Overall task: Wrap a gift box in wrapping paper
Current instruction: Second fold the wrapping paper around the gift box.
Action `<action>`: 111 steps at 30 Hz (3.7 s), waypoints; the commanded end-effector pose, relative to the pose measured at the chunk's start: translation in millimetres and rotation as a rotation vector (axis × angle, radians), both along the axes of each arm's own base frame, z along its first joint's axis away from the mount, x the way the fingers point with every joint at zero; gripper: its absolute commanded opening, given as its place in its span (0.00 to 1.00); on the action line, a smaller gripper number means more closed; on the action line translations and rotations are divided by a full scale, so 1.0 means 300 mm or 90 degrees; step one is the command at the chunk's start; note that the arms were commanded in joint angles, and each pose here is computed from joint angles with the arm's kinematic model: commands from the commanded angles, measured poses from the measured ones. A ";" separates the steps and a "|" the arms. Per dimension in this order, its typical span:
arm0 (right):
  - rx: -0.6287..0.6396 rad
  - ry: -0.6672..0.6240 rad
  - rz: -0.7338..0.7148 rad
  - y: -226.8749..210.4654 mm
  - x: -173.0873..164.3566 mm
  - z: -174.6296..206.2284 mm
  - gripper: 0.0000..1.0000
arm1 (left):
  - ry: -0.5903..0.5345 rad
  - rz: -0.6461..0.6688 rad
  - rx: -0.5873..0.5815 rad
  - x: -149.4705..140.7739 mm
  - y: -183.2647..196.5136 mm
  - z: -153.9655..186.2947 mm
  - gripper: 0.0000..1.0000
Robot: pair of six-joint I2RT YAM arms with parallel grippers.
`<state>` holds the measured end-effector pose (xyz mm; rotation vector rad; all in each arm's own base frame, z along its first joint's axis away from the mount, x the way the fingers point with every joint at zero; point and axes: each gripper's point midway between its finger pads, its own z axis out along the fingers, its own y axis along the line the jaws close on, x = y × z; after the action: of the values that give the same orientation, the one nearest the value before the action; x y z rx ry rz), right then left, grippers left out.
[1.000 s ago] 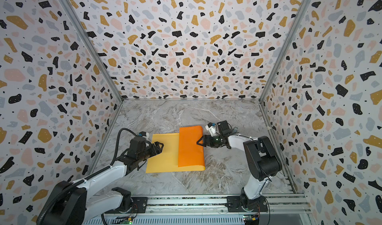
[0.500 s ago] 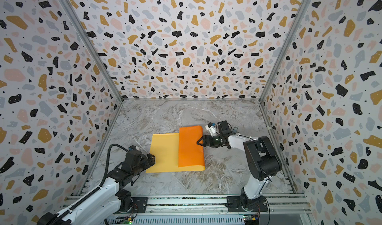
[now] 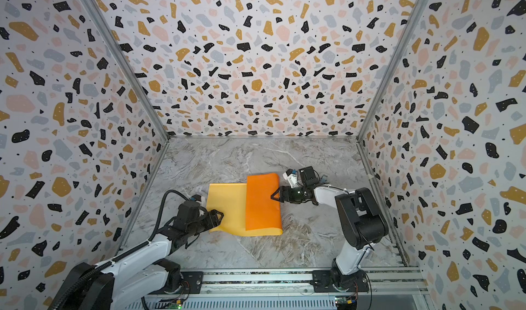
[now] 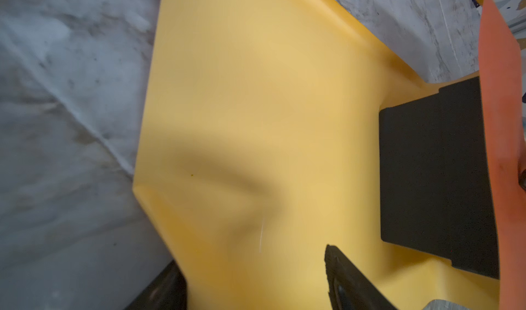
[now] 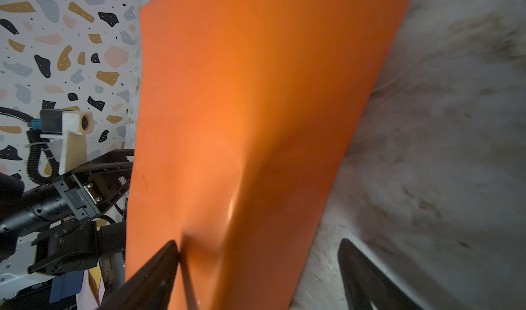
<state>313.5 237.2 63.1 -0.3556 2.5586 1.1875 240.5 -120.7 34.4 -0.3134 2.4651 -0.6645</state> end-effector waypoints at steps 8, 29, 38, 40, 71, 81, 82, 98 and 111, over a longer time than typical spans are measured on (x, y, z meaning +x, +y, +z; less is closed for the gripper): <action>-0.065 0.040 -0.009 -0.047 -0.052 -0.087 0.86 | -0.041 -0.058 -0.082 0.021 -0.088 0.075 0.74; -0.069 0.039 -0.006 -0.042 -0.055 -0.088 0.85 | -0.116 -0.023 -0.128 0.262 -0.024 0.143 0.80; -0.071 0.040 -0.002 -0.039 -0.059 -0.091 0.84 | -0.087 0.013 -0.073 0.283 0.072 0.100 0.71; -0.072 0.042 -0.003 -0.040 -0.059 -0.095 0.84 | -0.081 0.020 -0.064 0.275 0.082 0.090 0.68; -0.070 0.037 0.003 -0.027 -0.063 -0.087 0.84 | -0.066 -0.059 -0.091 0.196 -0.005 0.260 0.00; -0.070 0.036 0.006 -0.023 -0.065 -0.086 0.84 | -0.067 -0.114 -0.126 0.204 -0.184 0.385 0.00; -0.070 0.036 0.006 -0.022 -0.066 -0.086 0.84 | -0.068 -0.120 -0.126 0.204 -0.202 0.393 0.00; -0.073 0.032 0.007 -0.024 -0.069 -0.083 0.84 | -0.072 -0.192 -0.117 0.208 -0.397 0.454 0.00; -0.077 0.027 0.006 -0.026 -0.066 -0.078 0.84 | -0.049 -0.274 -0.007 0.205 -0.390 0.459 0.00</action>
<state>313.0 240.1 65.1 -0.3791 2.5483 1.1646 307.3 -237.6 174.1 0.1724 2.4427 -0.8776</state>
